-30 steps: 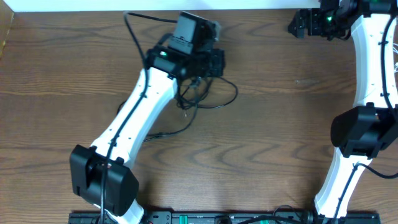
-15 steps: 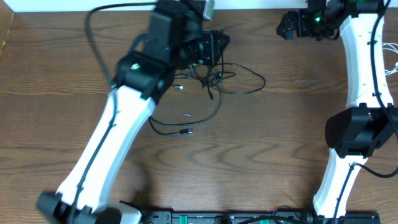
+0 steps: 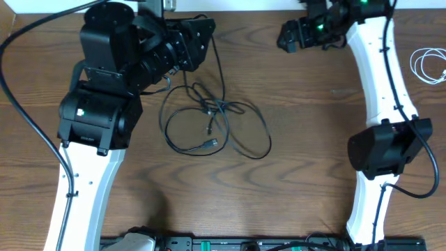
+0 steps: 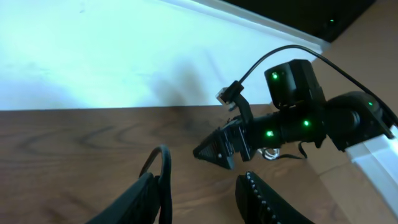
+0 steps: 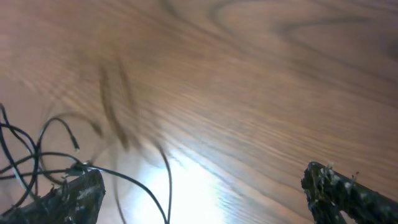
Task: Untangle cables
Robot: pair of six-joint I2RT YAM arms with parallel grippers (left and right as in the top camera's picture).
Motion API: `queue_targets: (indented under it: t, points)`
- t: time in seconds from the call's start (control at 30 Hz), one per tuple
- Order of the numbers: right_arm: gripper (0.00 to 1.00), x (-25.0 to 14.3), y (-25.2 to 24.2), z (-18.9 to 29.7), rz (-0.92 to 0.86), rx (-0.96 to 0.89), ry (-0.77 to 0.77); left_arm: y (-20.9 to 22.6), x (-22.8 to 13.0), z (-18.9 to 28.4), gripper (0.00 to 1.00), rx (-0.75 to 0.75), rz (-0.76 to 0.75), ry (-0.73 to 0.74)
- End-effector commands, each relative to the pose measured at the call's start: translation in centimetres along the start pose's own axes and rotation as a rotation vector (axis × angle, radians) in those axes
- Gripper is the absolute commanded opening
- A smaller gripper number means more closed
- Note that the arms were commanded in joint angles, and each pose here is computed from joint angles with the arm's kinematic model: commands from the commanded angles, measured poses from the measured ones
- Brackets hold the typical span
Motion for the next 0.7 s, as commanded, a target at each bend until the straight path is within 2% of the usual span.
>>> queue_targets:
  t: [0.0, 0.17, 0.23, 0.3, 0.43, 0.53, 0.67]
  points:
    - [0.99, 0.0, 2.7, -1.2, 0.045, 0.052, 0.023, -0.4, 0.9, 1.1, 0.43, -0.008, -0.002, -0.026]
    - [0.99, -1.4, 5.3, -3.5, 0.071, 0.123, 0.091, 0.3, 1.0, 1.3, 0.43, 0.011, 0.007, -0.025]
    - [0.99, -2.3, 7.5, -4.6, 0.162, 0.249, 0.104, 0.6, 1.2, 1.4, 0.37, 0.018, 0.011, -0.032]
    - [0.97, -3.2, 9.6, -5.2, 0.302, 0.416, 0.073, 0.9, 1.4, 1.5, 0.31, 0.028, 0.015, -0.041]
    - [0.98, -4.0, 12.1, -4.8, 0.496, 0.641, -0.041, 1.2, 1.6, 1.6, 0.31, 0.034, 0.018, -0.046]
    - [0.99, -4.4, 13.0, -4.5, 0.585, 0.725, -0.106, 1.2, 1.6, 1.6, 0.31, 0.034, 0.018, -0.046]
    - [0.99, -4.9, 13.9, -5.3, 0.643, 0.746, -0.120, 1.2, 1.6, 1.6, 0.31, 0.034, 0.018, -0.046]
Point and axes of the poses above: each gripper's point midway between its finger pads, its own z axis back along the fingers, its own y axis along the line the jaws close on, x = y × z, the point moved 4 cm from there along z, back along the fingers, and after that the axes turned 12 degrees about z, right-handed, at the moved point
